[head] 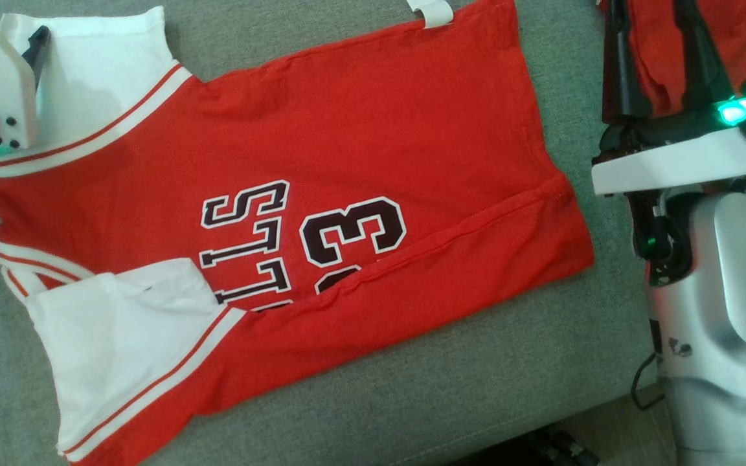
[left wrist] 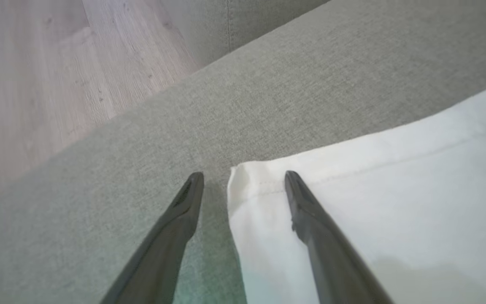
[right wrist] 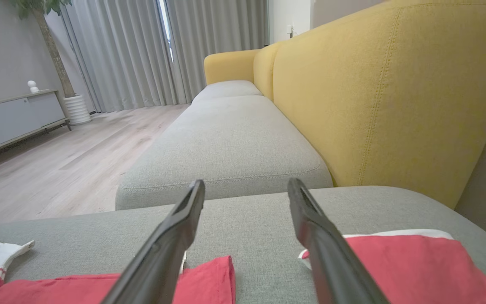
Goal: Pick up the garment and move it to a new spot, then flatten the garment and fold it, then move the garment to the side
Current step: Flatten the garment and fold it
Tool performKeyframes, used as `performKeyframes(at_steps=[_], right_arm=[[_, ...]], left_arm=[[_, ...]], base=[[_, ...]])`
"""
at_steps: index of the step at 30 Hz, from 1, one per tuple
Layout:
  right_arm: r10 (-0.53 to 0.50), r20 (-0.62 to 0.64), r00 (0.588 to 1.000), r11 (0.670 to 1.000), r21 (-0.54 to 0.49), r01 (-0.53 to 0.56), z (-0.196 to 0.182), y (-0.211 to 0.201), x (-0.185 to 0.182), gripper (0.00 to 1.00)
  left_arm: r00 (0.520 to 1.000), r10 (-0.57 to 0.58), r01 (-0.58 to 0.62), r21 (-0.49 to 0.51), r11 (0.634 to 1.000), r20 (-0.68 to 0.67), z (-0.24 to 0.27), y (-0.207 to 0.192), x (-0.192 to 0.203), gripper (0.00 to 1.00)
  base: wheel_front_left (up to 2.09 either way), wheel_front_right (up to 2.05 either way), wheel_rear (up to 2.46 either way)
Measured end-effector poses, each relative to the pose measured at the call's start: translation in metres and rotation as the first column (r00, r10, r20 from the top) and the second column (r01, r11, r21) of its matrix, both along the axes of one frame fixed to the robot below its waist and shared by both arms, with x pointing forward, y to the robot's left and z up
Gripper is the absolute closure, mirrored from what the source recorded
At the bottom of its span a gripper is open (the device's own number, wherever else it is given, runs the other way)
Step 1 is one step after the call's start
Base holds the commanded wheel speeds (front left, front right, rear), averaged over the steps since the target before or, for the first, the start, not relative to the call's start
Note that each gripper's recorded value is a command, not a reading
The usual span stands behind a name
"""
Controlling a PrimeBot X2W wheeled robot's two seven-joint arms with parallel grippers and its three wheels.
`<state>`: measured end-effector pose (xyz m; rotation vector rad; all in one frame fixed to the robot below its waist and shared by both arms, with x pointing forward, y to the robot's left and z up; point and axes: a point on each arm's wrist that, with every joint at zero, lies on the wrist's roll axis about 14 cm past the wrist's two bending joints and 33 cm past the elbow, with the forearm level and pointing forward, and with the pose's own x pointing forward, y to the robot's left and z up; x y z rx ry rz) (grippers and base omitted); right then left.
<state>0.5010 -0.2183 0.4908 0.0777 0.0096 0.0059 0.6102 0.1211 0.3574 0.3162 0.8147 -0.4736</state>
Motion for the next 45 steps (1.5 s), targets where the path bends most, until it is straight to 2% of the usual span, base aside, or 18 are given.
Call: performKeyframes(at_steps=[3, 4, 5, 11, 16, 22, 23, 25, 34, 45], right_arm=[[-0.003, 0.005, 1.000, 1.000, -0.001, 0.003, 0.002, -0.001, 0.001, 0.00], [-0.005, 0.006, 1.000, 1.000, -0.001, 0.005, 0.002, -0.002, 0.001, 0.00], [-0.008, 0.007, 1.000, 1.000, -0.001, 0.008, 0.002, -0.003, 0.001, 0.00], [-0.021, 0.021, 1.000, 1.000, 0.003, 0.021, 0.008, -0.006, 0.001, 0.00], [-0.003, 0.012, 1.000, 1.000, 0.006, 0.003, 0.010, 0.001, 0.002, 0.00], [0.052, -0.021, 0.998, 0.998, -0.017, -0.053, 0.011, 0.012, 0.014, 0.00], [0.077, -0.051, 0.996, 0.997, -0.028, -0.079, 0.007, 0.017, 0.019, 0.00], [0.102, -0.102, 0.990, 0.994, -0.035, -0.106, -0.005, 0.024, 0.021, 0.00], [0.147, -0.379, 0.914, 0.984, -0.038, -0.174, -0.074, 0.039, 0.025, 0.00], [0.102, -0.516, 0.850, 0.992, -0.012, -0.126, -0.110, 0.030, 0.039, 0.00]], left_arm=[[0.998, 0.025, -0.027, -0.034, 0.999, -0.065, -0.004, -0.003, -0.006, 0.00], [0.995, 0.031, -0.036, -0.044, 0.998, -0.094, -0.005, -0.004, -0.009, 0.55], [0.994, 0.030, -0.036, -0.049, 0.998, -0.109, -0.004, -0.006, -0.010, 1.00], [0.994, 0.006, -0.016, -0.091, 0.996, -0.110, 0.005, -0.016, -0.017, 1.00], [0.996, -0.023, 0.038, -0.158, 0.987, 0.091, 0.038, -0.026, -0.009, 1.00], [0.923, -0.056, 0.156, -0.237, 0.959, 0.380, 0.105, -0.049, -0.011, 1.00], [0.896, -0.050, 0.179, -0.256, 0.950, 0.441, 0.122, -0.053, -0.018, 1.00], [0.873, -0.052, 0.198, -0.255, 0.946, 0.484, 0.133, -0.052, -0.028, 1.00], [0.845, -0.091, 0.252, -0.243, 0.937, 0.526, 0.144, -0.052, -0.078, 1.00], [0.854, -0.120, 0.278, -0.249, 0.928, 0.506, 0.140, -0.059, -0.092, 1.00]], base=[[0.00, 0.00, 0.00], [0.00, 0.00, 0.00], [0.00, 0.00, 0.00], [0.00, 0.00, 0.00], [0.00, 0.00, 0.00], [0.00, 0.00, 0.00], [0.00, 0.00, 0.00], [0.00, 0.00, 0.00], [0.00, 0.00, 0.00], [0.00, 0.00, 0.00]])
